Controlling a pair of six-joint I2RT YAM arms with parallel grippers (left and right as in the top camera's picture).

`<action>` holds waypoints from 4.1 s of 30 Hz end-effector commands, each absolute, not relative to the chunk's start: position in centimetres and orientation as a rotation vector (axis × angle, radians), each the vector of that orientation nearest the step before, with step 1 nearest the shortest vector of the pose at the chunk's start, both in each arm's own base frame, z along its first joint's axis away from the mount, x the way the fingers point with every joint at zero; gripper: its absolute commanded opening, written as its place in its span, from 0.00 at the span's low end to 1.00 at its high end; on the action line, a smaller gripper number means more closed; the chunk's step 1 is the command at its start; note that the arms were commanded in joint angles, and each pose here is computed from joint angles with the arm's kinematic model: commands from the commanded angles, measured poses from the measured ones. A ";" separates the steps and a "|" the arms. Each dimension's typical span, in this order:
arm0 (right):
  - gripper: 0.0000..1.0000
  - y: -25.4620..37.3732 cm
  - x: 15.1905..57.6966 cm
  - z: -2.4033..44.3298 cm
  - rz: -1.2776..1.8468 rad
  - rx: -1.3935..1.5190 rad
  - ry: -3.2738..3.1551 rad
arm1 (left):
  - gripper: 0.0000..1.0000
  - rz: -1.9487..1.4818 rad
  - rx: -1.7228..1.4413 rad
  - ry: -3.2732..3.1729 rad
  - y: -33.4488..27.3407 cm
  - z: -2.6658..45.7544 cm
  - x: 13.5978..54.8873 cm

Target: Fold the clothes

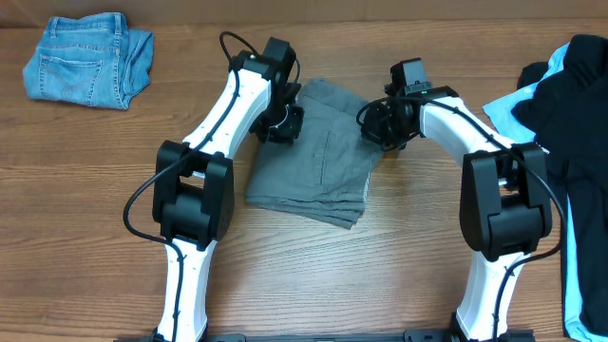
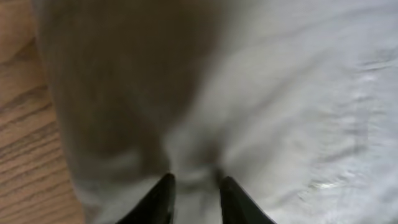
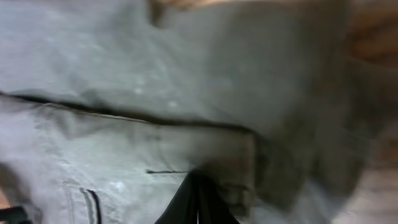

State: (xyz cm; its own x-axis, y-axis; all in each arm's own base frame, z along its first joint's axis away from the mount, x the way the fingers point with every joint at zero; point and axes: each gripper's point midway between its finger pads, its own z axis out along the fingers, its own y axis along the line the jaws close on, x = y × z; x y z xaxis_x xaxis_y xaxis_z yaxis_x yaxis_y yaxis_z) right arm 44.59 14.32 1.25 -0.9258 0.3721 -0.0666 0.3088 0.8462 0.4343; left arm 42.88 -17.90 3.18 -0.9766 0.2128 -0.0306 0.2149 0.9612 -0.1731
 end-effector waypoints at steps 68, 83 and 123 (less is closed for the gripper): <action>1.00 11.9 34.4 11.6 0.334 0.605 2.989 | 1.00 -0.592 0.491 3.014 -18.1 5.2 42.9; 1.00 12.3 36.2 14.9 0.422 0.557 2.838 | 1.00 -0.893 0.563 2.964 -21.1 3.0 41.0; 1.00 12.3 37.3 15.0 0.425 0.546 2.792 | 0.04 -0.149 0.435 2.851 -5.7 4.8 51.4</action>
